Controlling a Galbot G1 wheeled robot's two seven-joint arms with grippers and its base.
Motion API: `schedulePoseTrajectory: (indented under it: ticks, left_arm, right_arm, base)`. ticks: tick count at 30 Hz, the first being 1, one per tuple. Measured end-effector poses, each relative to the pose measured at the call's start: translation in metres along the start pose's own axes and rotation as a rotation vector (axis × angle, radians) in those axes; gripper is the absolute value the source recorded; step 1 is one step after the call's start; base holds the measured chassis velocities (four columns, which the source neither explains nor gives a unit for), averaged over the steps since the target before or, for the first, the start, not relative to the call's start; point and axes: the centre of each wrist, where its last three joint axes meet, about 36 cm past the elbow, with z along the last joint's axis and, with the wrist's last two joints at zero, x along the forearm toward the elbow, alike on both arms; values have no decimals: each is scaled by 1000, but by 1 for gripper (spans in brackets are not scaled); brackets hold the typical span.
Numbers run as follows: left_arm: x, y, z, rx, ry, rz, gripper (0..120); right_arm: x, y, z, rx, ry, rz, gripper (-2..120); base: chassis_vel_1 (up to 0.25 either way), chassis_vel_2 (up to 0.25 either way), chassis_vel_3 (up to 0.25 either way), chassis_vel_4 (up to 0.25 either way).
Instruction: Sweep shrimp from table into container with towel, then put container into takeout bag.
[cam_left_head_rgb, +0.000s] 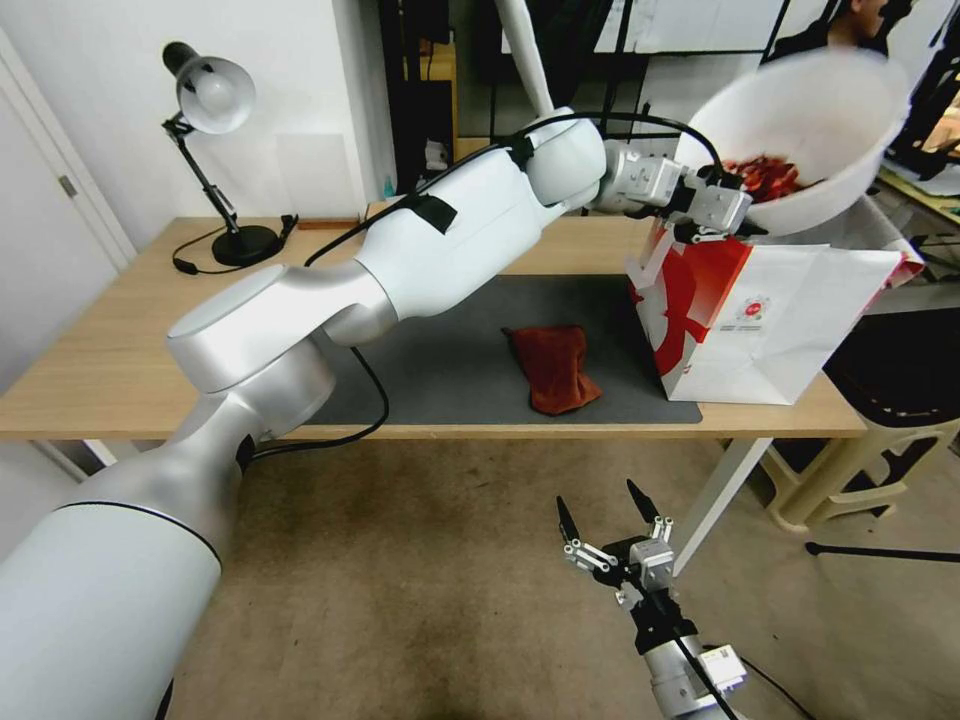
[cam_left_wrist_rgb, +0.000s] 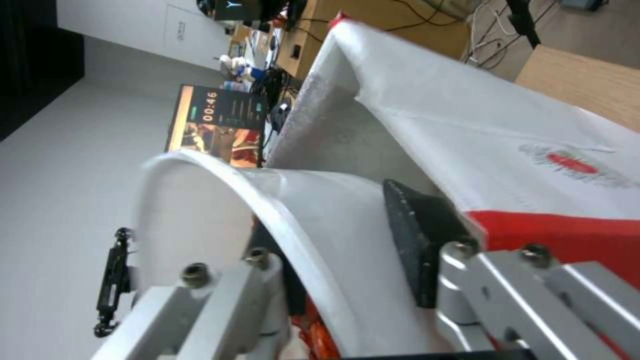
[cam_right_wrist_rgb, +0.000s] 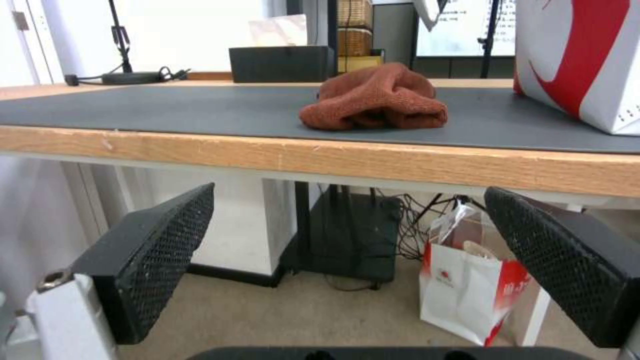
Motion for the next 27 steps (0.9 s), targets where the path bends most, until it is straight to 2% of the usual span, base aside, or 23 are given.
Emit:
schedulePoseTrajectory:
  ticks: [2,3,5,7,10,11,14,15,17,18,19,22,23,25,26,27]
  left_arm:
    - [0,2,-2,-2,-1,-9,41]
    - [0,2,-2,-2,-1,-9,41]
    - [-1,2,-3,1,-6,-23,53]
    - [-1,3,-4,5,-10,-27,56]
    - [-3,3,-8,29,-27,-49,71]
    - [-3,3,-8,29,-27,-49,71]
    - [-4,-1,-13,120,-44,-108,84]
    - [-4,-1,-13,120,-44,-108,84]
    - [-5,-19,-18,285,-51,-221,95]
    - [-5,-24,-20,343,-49,-252,98]
    - [-5,-24,-20,343,-49,-252,98]
    - [-3,-47,-31,604,-11,-399,100]
    - [-3,-47,-31,604,-11,-399,100]
    - [1,-61,-39,786,36,-491,100]
    - [3,-66,-42,857,53,-515,100]
    - [3,-66,-42,857,53,-515,100]
  right_arm:
    - [-1,0,0,-1,-2,-1,100]
    - [-1,0,0,-1,-2,-1,100]
    - [-1,1,1,-1,-2,-2,100]
    - [-1,1,1,-1,-2,-2,100]
    - [-2,2,1,-2,-3,-3,100]
    - [-2,2,1,-2,-3,-3,100]
    - [-2,2,1,-1,-4,-4,100]
    - [-2,2,1,-1,-4,-4,100]
    - [-2,3,1,-1,-4,-5,100]
    - [-2,3,2,-1,-3,-6,100]
    - [-2,3,2,-1,-3,-6,100]
    - [-2,5,2,-3,-1,-10,100]
    - [-2,5,2,-3,-1,-10,100]
    - [-2,5,2,-3,1,-11,100]
    - [-2,5,2,-3,2,-12,100]
    - [-2,5,2,-3,2,-12,100]
  base:
    - [0,0,0,0]
    - [0,0,0,0]
    - [0,0,0,0]
    - [0,0,0,0]
    - [0,0,0,0]
    - [0,0,0,0]
    - [0,0,0,0]
    - [0,0,0,0]
    - [0,0,0,0]
    - [0,0,0,0]
    - [0,0,0,0]
    - [0,0,0,0]
    - [0,0,0,0]
    - [0,0,0,0]
    - [0,0,0,0]
    - [0,0,0,0]
